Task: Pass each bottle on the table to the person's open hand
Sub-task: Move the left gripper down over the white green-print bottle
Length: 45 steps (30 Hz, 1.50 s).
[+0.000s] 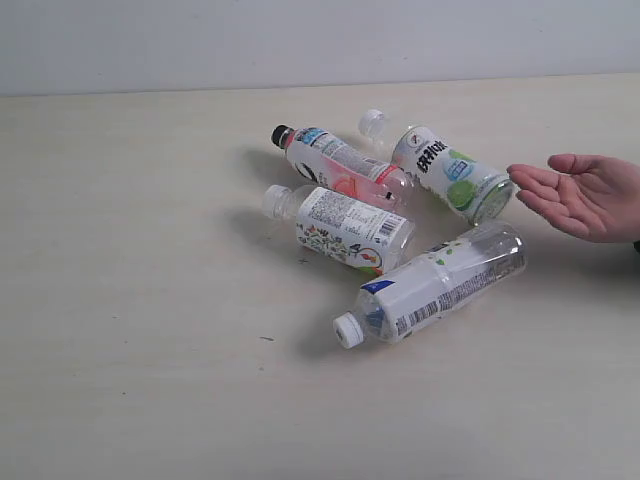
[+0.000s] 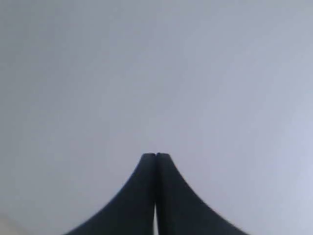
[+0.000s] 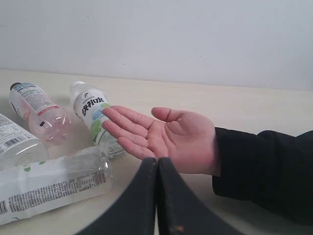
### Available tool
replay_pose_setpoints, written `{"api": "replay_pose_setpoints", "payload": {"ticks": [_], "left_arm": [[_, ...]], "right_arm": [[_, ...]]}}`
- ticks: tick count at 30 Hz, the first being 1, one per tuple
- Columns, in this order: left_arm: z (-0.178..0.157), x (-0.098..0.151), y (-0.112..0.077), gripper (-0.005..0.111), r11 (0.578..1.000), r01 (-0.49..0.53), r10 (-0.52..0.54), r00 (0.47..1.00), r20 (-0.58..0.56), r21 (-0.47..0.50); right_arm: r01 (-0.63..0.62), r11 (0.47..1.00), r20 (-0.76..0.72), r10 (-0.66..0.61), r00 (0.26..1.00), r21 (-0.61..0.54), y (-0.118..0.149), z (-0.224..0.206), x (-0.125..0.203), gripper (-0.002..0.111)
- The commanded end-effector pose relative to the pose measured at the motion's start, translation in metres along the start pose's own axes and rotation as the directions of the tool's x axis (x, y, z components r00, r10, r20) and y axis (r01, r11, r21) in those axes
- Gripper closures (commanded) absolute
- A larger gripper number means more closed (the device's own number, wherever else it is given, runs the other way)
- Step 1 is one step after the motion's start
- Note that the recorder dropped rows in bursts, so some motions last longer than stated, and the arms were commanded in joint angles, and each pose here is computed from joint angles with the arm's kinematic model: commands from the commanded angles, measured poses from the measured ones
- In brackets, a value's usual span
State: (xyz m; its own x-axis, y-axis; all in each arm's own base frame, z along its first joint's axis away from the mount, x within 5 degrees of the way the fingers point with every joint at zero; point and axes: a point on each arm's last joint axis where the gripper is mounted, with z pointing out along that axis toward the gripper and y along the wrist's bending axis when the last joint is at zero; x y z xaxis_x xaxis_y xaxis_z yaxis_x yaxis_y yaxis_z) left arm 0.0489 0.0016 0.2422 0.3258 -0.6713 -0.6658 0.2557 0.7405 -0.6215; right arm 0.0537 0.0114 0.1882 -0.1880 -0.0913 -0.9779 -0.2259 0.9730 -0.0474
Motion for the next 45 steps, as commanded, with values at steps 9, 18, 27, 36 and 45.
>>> {"api": "replay_pose_setpoints", "payload": {"ticks": [9,18,27,36,45], "left_arm": [[0.1,-0.076,-0.077,0.107,0.964,-0.265,0.264,0.96,-0.094,0.008],[0.225,-0.021,-0.008,0.107,0.731,-0.634,0.271,0.61,-0.744,-0.253],[0.277,0.089,-0.01,0.107,0.646,-0.559,0.412,-0.318,-0.854,0.52],[0.271,0.187,-0.071,0.106,0.154,-0.04,0.807,-0.572,-0.149,0.987],[0.247,0.245,-0.118,0.106,-0.195,0.235,0.828,-0.48,0.289,0.952]], "right_arm": [[0.003,1.0,0.011,-0.003,1.0,-0.003,0.0,0.0,0.0,0.108],[0.003,1.0,0.011,-0.003,1.0,-0.003,0.0,0.0,0.0,0.108],[0.003,1.0,0.011,-0.003,1.0,-0.003,0.0,0.0,0.0,0.108],[0.003,1.0,0.011,-0.003,1.0,-0.003,0.0,0.0,0.0,0.108],[0.003,1.0,0.011,-0.003,1.0,-0.003,0.0,0.0,0.0,0.108]]}}
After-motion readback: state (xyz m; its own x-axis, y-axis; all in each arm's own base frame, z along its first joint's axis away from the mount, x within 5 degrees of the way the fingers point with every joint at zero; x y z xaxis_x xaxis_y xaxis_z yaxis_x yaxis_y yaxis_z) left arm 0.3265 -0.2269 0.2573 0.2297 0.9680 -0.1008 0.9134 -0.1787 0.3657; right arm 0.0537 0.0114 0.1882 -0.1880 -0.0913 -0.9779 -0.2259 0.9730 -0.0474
